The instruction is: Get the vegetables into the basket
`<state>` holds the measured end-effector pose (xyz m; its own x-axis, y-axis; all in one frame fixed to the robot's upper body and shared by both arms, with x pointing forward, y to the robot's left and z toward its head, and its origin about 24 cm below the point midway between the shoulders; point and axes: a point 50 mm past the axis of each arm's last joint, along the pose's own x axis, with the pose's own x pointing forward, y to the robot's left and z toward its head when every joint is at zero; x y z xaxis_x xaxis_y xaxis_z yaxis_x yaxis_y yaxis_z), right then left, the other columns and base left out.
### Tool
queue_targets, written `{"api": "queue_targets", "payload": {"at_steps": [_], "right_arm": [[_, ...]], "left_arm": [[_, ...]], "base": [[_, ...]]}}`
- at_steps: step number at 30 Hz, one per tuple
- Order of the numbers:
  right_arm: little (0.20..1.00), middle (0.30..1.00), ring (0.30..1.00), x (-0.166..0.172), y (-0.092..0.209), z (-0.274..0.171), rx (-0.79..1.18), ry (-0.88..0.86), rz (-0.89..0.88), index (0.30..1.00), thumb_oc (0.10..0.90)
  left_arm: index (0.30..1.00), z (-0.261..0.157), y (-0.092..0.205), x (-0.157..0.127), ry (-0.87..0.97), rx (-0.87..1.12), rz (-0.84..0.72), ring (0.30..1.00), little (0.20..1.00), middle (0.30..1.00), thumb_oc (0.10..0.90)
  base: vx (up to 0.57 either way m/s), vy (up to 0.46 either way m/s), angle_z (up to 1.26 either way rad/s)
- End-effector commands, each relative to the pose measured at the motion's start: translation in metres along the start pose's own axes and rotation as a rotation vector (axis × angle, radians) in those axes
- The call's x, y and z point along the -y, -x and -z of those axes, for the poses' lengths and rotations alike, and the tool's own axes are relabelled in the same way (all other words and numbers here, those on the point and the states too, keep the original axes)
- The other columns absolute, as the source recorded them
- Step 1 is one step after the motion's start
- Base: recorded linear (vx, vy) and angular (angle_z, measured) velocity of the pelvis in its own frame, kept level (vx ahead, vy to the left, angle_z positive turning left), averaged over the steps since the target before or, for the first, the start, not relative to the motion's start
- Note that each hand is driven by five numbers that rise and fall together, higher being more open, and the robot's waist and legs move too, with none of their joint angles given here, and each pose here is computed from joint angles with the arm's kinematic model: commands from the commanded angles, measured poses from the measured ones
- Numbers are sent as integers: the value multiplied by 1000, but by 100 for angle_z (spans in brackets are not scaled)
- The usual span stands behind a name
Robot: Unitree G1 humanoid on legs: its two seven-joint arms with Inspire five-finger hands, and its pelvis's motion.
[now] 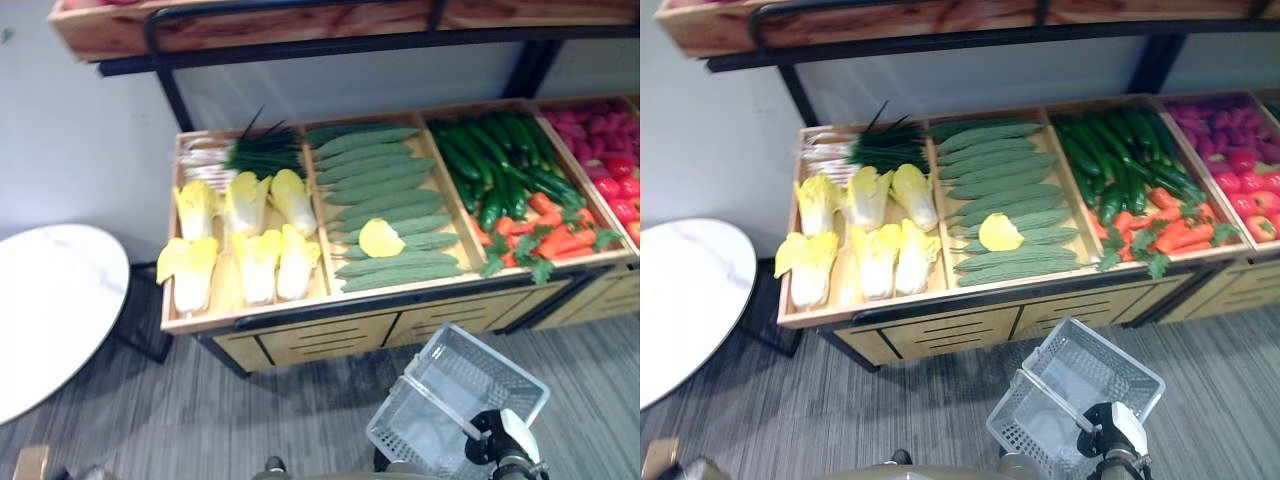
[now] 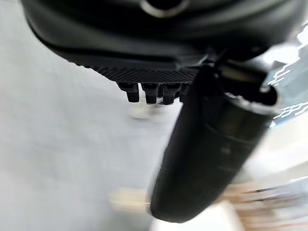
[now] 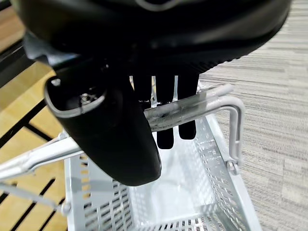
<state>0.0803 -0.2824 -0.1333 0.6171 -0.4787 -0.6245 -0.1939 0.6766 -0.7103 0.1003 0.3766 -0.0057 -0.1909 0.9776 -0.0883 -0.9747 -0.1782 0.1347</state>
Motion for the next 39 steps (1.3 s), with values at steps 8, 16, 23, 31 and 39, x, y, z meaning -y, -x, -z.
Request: {"api": "queue_targets", "payload": {"at_steps": [8,16,23,31,39], "right_arm": [[300,300,300,24,-18,-36,103,-84,121,300,400],[300,300,300,25,-19,-48,167,-39,113,300,400],[300,300,300,24,-19,-67,271,17,72,300,400],[300,300,300,13,-17,-72,284,14,46,300,400],[300,300,300,4,-12,-70,285,5,23,300,400]], "left_arm": [[1000,-129,89,96,331,506,648,1000,1000,1000,900],[1000,-115,157,131,389,343,953,1000,1000,1000,900],[1000,-100,177,144,352,249,1037,1000,1000,1000,900],[1000,-79,181,147,261,195,902,1000,1000,1000,900],[1000,-34,165,139,28,144,815,1000,1000,1000,900]], "base": [[-33,4,6],[-10,20,-19],[3,1,-15],[-1,-1,-2],[6,-4,-1]]}}
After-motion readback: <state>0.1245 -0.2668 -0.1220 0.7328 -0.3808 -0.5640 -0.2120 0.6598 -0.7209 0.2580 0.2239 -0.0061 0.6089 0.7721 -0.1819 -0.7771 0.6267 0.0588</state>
